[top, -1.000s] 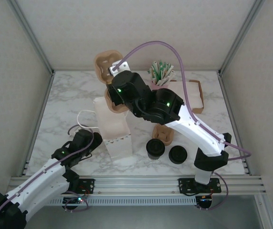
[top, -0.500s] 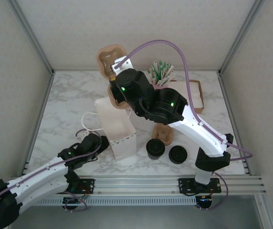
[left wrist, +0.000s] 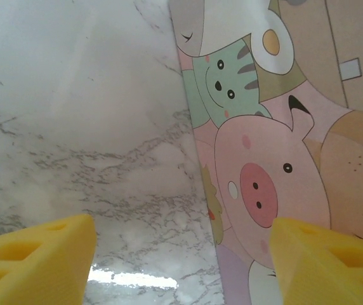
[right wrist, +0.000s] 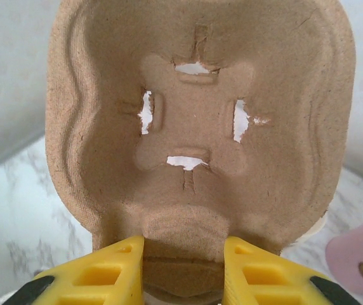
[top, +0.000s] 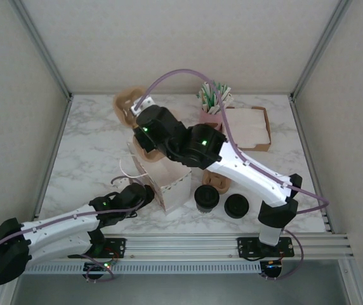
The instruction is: Pack the takeout coffee
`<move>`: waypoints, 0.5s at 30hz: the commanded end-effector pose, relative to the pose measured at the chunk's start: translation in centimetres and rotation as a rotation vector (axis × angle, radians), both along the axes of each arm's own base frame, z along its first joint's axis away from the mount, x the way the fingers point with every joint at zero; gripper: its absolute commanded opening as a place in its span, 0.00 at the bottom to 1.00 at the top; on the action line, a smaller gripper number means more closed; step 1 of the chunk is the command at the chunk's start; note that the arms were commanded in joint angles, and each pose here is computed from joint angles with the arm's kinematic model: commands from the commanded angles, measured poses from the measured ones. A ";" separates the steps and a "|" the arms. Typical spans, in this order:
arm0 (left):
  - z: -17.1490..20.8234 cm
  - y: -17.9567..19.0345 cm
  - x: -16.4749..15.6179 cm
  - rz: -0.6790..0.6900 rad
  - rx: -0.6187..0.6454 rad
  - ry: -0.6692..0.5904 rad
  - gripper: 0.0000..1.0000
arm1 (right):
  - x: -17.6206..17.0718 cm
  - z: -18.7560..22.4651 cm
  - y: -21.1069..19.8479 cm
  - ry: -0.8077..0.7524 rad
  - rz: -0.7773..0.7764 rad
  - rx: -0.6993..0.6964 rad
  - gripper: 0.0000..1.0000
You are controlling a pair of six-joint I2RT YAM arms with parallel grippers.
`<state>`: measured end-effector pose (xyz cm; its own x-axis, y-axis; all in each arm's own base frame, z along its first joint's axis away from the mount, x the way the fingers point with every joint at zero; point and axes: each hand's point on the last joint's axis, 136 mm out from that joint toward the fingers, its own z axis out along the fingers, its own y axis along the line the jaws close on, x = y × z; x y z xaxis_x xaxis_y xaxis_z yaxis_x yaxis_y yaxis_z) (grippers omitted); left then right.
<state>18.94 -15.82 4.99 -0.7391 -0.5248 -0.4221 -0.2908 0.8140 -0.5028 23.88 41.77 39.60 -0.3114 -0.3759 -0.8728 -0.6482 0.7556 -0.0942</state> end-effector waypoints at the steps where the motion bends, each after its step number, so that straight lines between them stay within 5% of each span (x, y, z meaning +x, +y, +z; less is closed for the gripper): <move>1: 2.3 -0.4 0.9 0.018 -0.002 -0.062 0.74 | 0.0 -0.3 0.1 0.024 0.033 0.035 0.29; 15: 8.7 5.1 -0.3 -0.035 0.192 -0.194 0.84 | -0.5 -4.5 -1.3 0.103 0.076 0.004 0.29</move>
